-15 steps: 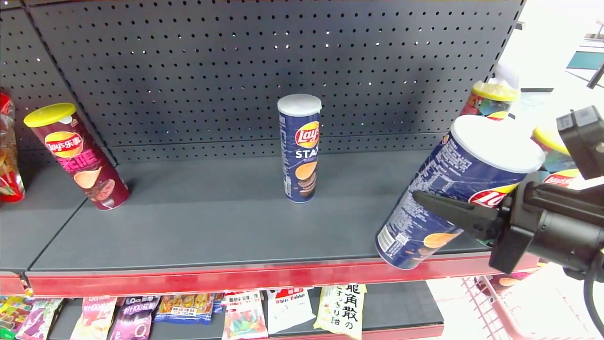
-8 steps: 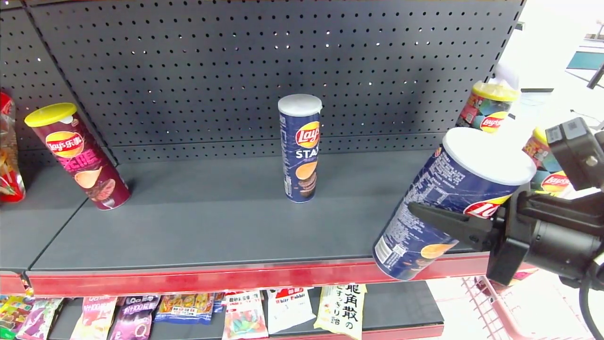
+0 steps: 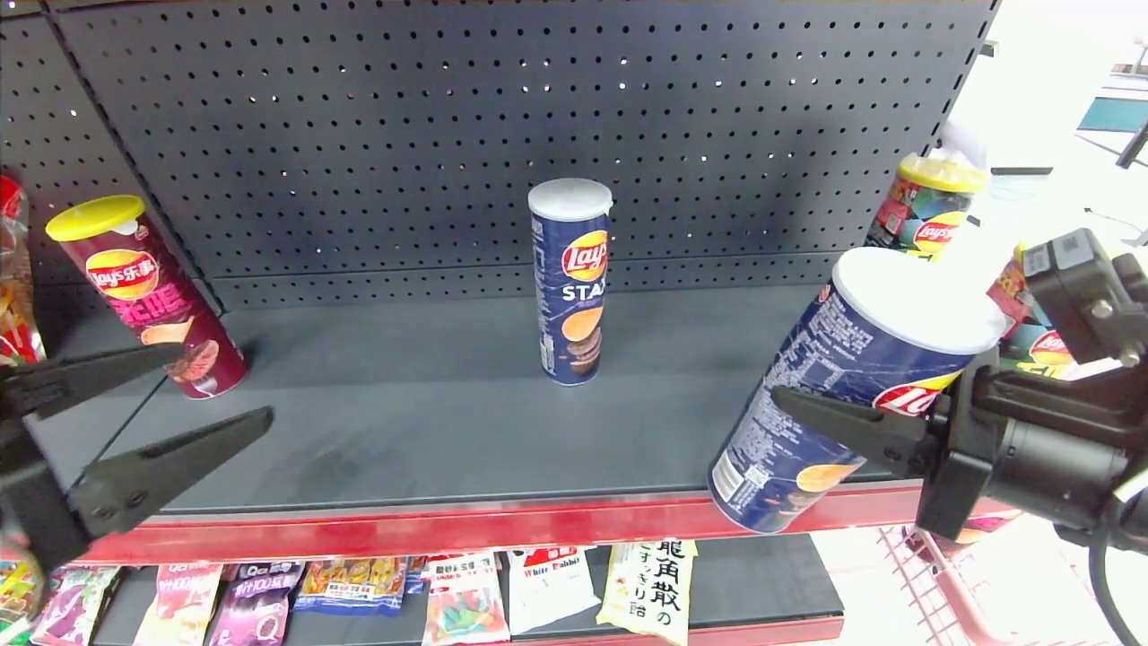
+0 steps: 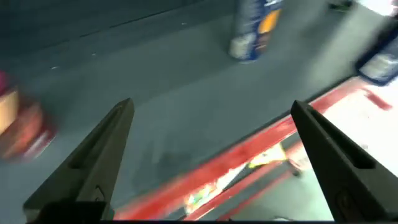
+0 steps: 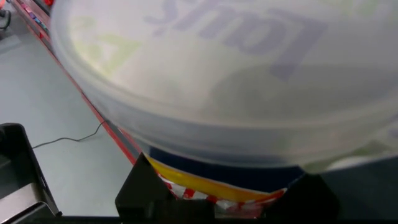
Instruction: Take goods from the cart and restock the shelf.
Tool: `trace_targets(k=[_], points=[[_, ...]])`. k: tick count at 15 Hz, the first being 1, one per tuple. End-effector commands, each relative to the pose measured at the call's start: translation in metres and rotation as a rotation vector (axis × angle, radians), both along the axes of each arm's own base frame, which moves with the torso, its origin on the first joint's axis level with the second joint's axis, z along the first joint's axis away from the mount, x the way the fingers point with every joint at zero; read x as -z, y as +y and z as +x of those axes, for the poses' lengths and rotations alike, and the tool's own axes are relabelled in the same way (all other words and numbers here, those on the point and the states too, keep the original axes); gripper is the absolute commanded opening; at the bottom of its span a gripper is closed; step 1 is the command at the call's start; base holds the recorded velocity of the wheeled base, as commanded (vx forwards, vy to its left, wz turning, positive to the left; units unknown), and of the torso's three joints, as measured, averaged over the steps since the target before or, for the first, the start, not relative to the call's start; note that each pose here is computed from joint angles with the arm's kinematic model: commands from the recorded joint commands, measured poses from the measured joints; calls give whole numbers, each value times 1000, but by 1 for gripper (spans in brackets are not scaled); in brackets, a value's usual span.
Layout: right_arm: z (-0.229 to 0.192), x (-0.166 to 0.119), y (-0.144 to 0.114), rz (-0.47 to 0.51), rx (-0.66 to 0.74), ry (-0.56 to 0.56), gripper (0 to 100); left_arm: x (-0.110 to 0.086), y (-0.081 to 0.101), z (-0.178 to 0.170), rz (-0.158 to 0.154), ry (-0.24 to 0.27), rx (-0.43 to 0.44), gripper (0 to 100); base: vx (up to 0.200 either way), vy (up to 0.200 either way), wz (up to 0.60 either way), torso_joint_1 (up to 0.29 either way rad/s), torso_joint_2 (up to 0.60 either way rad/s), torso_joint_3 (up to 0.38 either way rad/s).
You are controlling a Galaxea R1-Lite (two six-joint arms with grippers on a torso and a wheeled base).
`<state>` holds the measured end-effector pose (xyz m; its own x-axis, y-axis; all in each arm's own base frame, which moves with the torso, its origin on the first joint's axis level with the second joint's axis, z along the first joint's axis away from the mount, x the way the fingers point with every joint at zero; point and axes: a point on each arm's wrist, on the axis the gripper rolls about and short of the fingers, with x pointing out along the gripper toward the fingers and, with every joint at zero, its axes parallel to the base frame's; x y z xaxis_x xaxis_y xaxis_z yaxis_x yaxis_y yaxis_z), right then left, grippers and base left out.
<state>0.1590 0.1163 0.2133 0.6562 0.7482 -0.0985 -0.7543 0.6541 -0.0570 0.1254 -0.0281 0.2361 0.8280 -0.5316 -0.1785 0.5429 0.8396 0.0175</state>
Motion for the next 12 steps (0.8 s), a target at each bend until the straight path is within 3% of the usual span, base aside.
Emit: trace_targets(k=[1,8,12], points=[[5,0,4,-3,-3,4,0,7,-22,74,25,77,157,100,0,0,0,0,0,0],[6,-3,5,5,-3,-2,0,9,-60,112,49,98,270,100,0,0,0,0,0,0],[7,-3,3,4,6,-1,0,11,-90,160,45,45,286,100,0,0,0,0,0,0]])
